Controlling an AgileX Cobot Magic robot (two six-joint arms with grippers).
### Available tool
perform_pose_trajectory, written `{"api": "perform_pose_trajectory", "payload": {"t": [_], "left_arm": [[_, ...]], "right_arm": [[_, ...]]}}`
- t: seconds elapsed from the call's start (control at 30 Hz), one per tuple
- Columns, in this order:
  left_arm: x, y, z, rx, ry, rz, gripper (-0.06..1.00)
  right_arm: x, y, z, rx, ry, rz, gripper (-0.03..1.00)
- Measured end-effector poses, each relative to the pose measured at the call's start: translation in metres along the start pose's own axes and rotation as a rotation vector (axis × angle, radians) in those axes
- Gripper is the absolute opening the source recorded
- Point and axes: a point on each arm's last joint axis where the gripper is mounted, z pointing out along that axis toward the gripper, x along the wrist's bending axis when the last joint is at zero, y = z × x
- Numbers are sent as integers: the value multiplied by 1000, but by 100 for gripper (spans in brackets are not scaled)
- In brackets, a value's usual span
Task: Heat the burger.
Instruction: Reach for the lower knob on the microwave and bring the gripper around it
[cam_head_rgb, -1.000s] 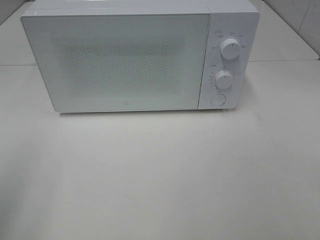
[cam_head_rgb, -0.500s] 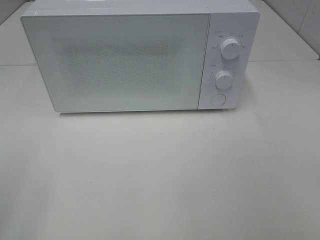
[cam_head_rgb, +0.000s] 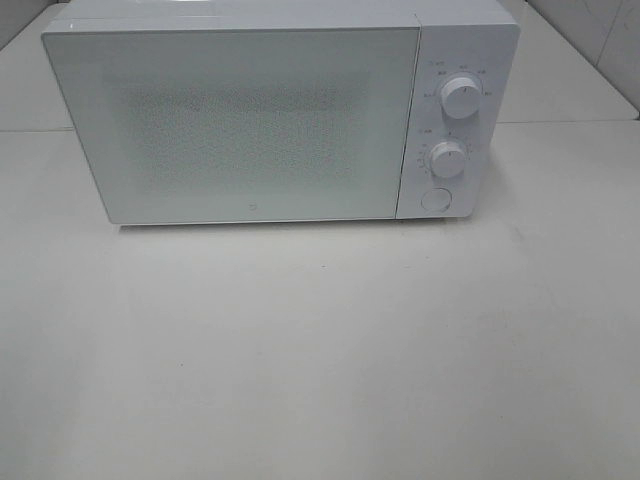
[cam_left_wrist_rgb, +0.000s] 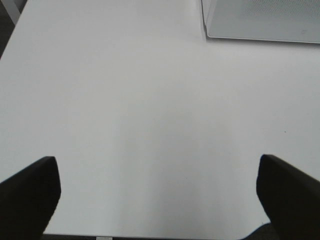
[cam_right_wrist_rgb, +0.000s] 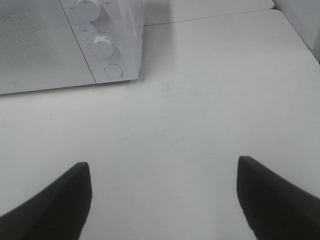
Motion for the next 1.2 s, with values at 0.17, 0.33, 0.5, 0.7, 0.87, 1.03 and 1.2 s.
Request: {"api": "perform_pose_trajectory", "payload": {"t": [0.17,0.33,0.5,0.7,0.87,1.03,1.2], "left_arm": [[1,1,1,-12,9,6,99],[1,1,1,-12,9,7,99],[1,0,1,-15,9,6,99],[1,-2,-4,-55,28,-25,99],[3,-10,-16,-147,93,-82,99],[3,-16,-24,-205,114,-100,99],[3,-16,-24,-205,114,-101,99]], "right_arm": [[0,0,0,0,0,0,76],[0,0,0,0,0,0,76],[0,0,0,0,0,0,76],[0,0,0,0,0,0,76],[0,0,0,0,0,0,76],[0,0,0,0,0,0,76],[0,0,0,0,0,0,76]]}}
